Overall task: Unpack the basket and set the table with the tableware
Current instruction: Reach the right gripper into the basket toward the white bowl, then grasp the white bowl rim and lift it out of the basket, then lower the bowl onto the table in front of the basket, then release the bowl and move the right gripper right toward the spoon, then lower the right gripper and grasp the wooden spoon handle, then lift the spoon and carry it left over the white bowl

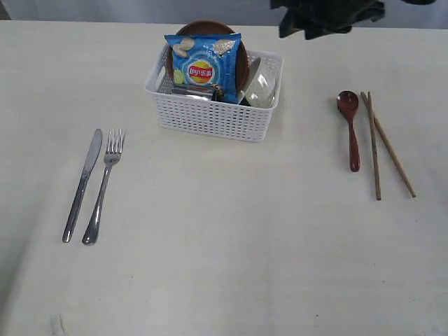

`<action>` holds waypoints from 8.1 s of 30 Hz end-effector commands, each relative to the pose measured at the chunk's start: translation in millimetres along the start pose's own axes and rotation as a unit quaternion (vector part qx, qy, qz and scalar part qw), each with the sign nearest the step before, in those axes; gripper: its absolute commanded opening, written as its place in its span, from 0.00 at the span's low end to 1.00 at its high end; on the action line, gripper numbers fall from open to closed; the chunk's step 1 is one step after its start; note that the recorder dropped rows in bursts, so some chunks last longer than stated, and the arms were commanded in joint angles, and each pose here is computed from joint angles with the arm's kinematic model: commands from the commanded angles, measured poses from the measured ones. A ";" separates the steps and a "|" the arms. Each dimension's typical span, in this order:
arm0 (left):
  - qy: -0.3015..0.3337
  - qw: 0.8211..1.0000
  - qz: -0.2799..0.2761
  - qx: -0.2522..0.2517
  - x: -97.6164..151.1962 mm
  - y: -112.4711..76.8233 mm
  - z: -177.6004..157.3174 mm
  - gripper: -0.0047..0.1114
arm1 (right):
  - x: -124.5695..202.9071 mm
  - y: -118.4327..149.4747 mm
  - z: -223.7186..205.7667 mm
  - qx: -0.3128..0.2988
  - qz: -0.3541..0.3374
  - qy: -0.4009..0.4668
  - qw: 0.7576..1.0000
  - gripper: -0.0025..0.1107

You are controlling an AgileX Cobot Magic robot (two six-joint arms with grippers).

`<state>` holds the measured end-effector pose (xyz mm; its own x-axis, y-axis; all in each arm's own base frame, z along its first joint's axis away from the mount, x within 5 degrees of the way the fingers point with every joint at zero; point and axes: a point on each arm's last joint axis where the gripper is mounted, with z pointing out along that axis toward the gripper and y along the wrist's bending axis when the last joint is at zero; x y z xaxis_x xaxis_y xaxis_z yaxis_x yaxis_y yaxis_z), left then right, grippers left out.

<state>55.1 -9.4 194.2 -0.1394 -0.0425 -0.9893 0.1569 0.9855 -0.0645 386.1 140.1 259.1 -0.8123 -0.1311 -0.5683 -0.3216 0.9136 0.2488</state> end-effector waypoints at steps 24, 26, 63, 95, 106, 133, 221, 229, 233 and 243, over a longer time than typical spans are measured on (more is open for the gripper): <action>-0.004 1.000 -0.002 0.001 0.2 -0.1 -0.1 0.04 | -2.7 46.2 79.8 0.117 0.035 0.072 0.990 0.41; -0.004 1.000 -0.002 0.001 0.2 -0.1 -0.1 0.04 | -3.2 45.9 79.8 0.119 0.032 0.069 0.990 0.35; -0.004 1.000 -0.002 0.001 0.2 -0.1 -0.1 0.04 | -59.6 53.7 -12.9 0.198 -0.064 -0.007 0.978 0.02; -0.004 1.000 -0.002 0.001 0.2 -0.1 -0.1 0.04 | -85.6 72.0 -100.9 0.182 -0.127 -0.036 0.974 0.02; -0.004 1.000 -0.002 0.001 0.2 -0.1 -0.1 0.04 | -45.1 104.9 -97.5 -0.046 -0.148 0.048 0.987 0.02; -0.004 1.000 -0.002 0.001 0.2 -0.1 -0.1 0.04 | 129.8 96.1 58.2 -0.386 -0.101 0.133 0.907 0.02; -0.004 1.000 -0.002 0.001 0.2 -0.1 -0.1 0.04 | 101.7 -94.8 62.3 0.180 0.059 0.174 0.966 0.38; -0.004 1.000 -0.002 0.001 0.2 -0.1 -0.1 0.04 | 115.0 -101.5 84.5 0.181 0.070 0.193 0.962 0.38; -0.004 1.000 -0.002 0.001 0.2 -0.1 -0.1 0.04 | 122.5 -103.6 91.9 0.181 0.076 0.212 0.957 0.28; -0.004 1.000 -0.002 0.001 0.2 -0.1 -0.1 0.04 | 109.2 -97.0 69.7 0.180 0.060 0.199 0.961 0.02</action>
<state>55.1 -9.4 194.2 -0.1394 -0.0425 -0.9893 0.1569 0.9855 -0.0645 369.3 68.4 112.3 -0.9732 -0.0677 -0.2196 -0.0664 0.9977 -0.0135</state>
